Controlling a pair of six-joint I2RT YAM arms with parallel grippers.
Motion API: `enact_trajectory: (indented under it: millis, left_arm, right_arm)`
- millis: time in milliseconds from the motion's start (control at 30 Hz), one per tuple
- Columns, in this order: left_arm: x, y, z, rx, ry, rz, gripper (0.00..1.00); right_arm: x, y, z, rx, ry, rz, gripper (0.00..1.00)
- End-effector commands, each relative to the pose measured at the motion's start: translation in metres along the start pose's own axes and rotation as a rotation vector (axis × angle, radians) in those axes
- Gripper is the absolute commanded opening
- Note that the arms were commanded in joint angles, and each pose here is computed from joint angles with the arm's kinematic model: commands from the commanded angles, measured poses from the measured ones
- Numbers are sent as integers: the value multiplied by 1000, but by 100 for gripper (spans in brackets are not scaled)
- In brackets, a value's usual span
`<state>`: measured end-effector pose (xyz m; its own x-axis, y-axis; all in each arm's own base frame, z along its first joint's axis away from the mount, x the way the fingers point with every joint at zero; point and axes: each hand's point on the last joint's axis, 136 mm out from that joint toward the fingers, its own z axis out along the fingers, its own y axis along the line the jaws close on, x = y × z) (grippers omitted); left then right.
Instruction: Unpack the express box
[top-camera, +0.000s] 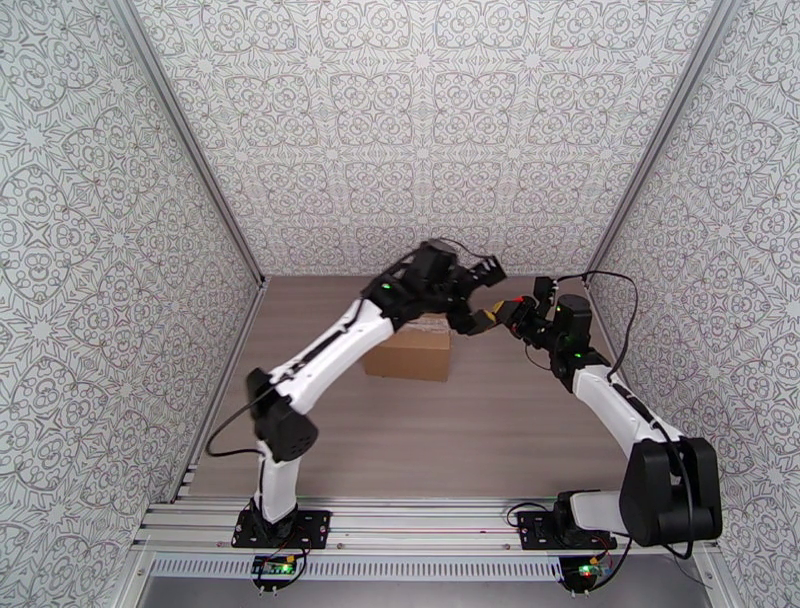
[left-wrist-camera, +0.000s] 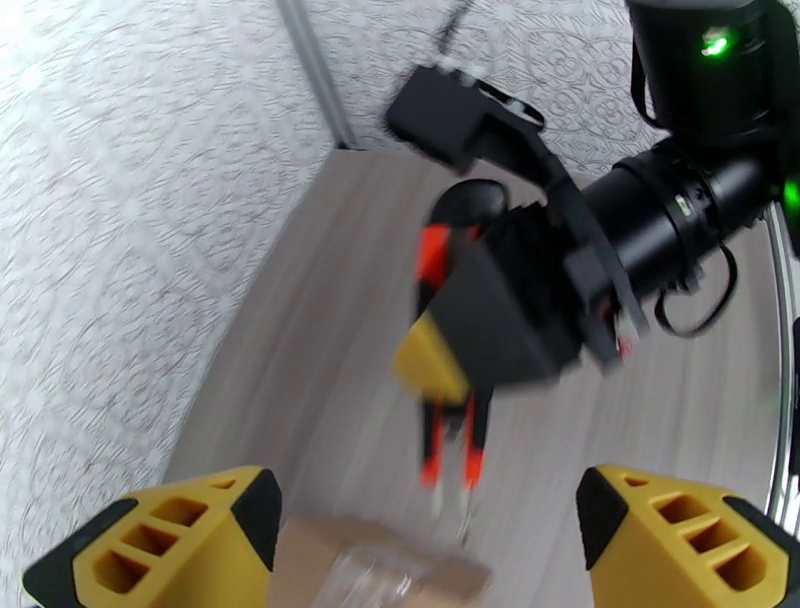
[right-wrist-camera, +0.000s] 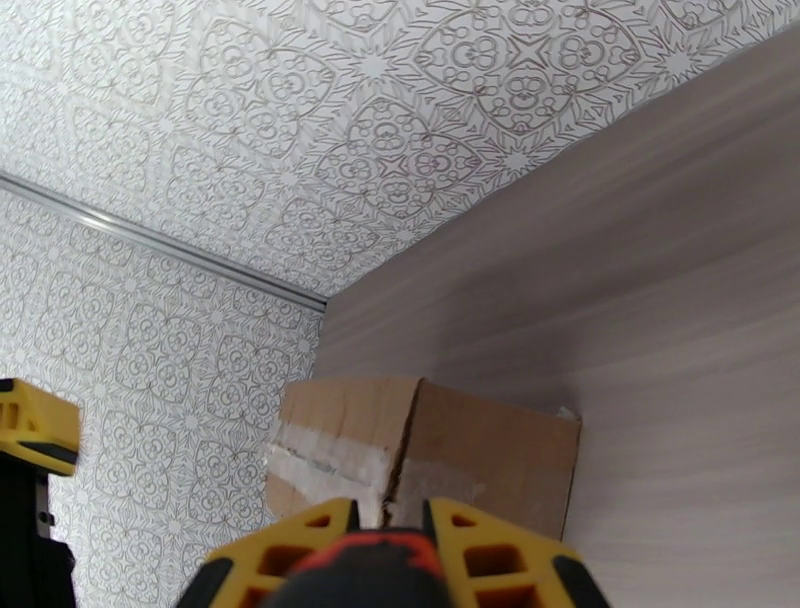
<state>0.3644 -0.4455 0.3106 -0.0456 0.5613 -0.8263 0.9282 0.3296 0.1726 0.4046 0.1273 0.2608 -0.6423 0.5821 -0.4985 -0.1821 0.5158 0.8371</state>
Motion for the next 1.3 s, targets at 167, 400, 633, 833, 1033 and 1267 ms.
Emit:
enact_trajectory:
  millis: [167,400,633,833,1033,1267]
  left_arm:
    - [25,-11,18,20,113,-44,84]
    - [32,-11,33,2,158,-54,81]
    - [41,-10,39,-1,183,-48,75]
    - [45,-7,44,-7,190,-53,67]
    - [41,0,41,-11,166,-72,51]
    - [30,-2,36,11,127,-72,42]
  right_arm:
    - [-4,41,-14,-96,23,-63,0]
    - [-1,45,-13,-112,37,-63,0]
    - [0,51,-15,-131,40,-69,0]
    - [2,56,-14,-156,45,-70,0]
    - [6,54,-13,-156,59,-61,0]
    - [12,48,-11,-138,74,-59,2]
